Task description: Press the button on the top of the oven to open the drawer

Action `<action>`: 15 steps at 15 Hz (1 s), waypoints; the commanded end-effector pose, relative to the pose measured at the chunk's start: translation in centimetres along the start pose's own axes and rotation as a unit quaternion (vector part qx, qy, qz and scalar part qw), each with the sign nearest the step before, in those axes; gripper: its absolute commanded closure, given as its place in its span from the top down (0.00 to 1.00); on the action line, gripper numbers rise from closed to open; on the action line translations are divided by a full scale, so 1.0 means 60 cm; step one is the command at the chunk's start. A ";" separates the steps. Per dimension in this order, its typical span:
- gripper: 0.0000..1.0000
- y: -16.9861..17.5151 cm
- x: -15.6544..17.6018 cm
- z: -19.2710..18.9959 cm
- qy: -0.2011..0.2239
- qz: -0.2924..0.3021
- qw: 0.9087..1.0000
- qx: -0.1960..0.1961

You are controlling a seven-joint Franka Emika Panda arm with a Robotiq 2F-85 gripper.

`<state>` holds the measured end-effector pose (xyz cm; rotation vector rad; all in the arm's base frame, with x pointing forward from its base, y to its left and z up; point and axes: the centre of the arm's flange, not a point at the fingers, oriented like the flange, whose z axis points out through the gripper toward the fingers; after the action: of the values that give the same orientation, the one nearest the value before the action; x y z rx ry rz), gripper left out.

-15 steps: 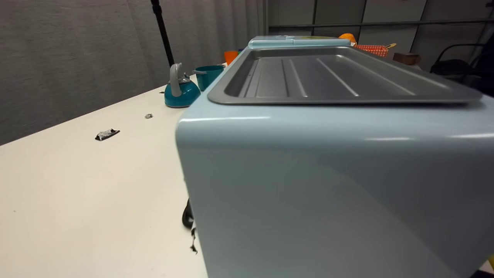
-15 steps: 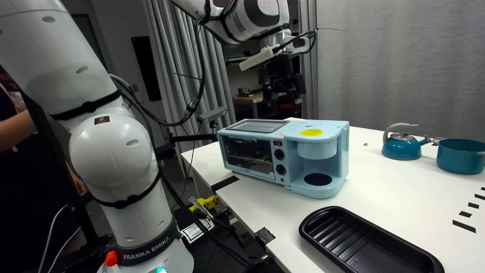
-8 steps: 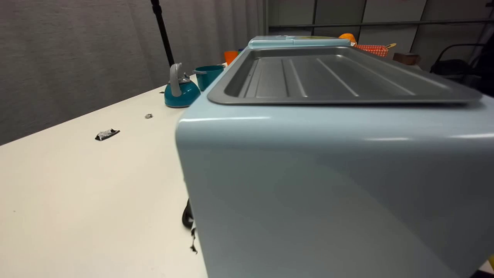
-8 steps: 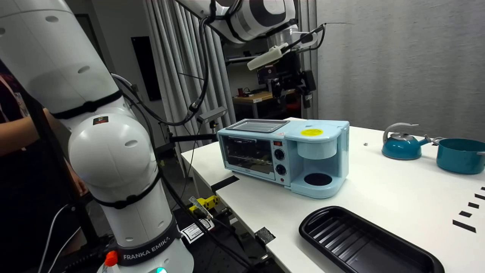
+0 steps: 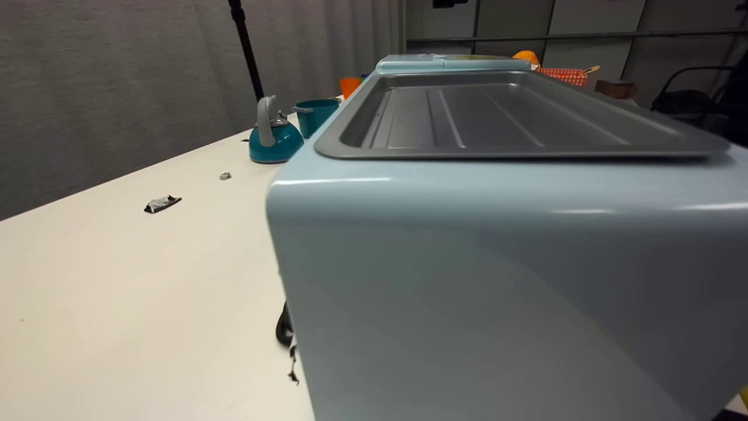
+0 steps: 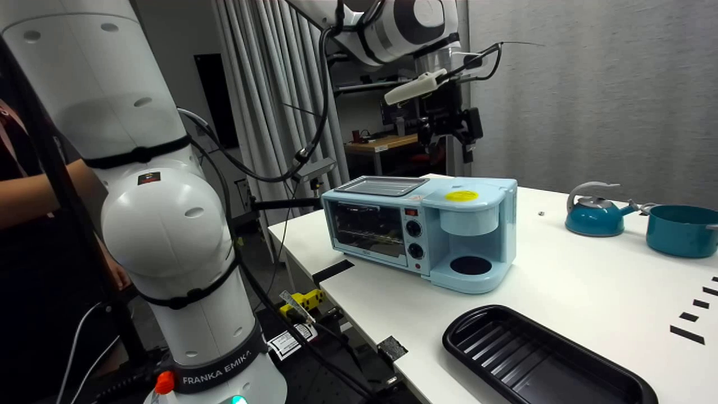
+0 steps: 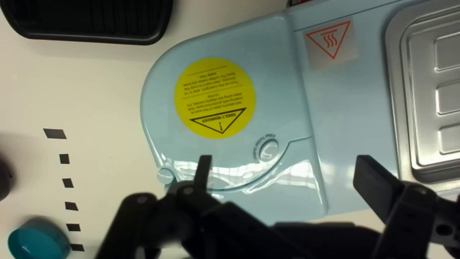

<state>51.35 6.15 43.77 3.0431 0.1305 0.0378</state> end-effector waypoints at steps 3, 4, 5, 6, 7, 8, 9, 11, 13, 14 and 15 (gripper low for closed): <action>0.72 -0.005 0.046 0.008 -0.017 0.007 0.999 0.030; 0.66 -0.005 0.047 0.009 -0.018 0.011 0.999 0.028; 0.56 -0.004 0.047 0.010 -0.019 0.012 0.999 0.028; 0.49 -0.004 0.046 0.010 -0.019 0.014 0.999 0.027; 0.42 -0.004 0.043 0.011 -0.020 0.015 0.999 0.026; 0.34 -0.004 0.041 0.011 -0.020 0.016 0.999 0.026; 0.27 -0.004 0.037 0.011 -0.021 0.015 0.999 0.024; 0.12 -0.005 0.031 0.008 -0.024 0.015 0.999 0.024; 0.00 -0.006 0.024 0.008 -0.026 0.016 0.999 0.025; 0.00 -0.006 0.021 0.008 -0.028 0.017 0.999 0.025; 0.00 -0.005 0.018 0.009 -0.030 0.017 0.999 0.025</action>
<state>53.10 6.60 42.49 3.0825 0.0987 -0.0261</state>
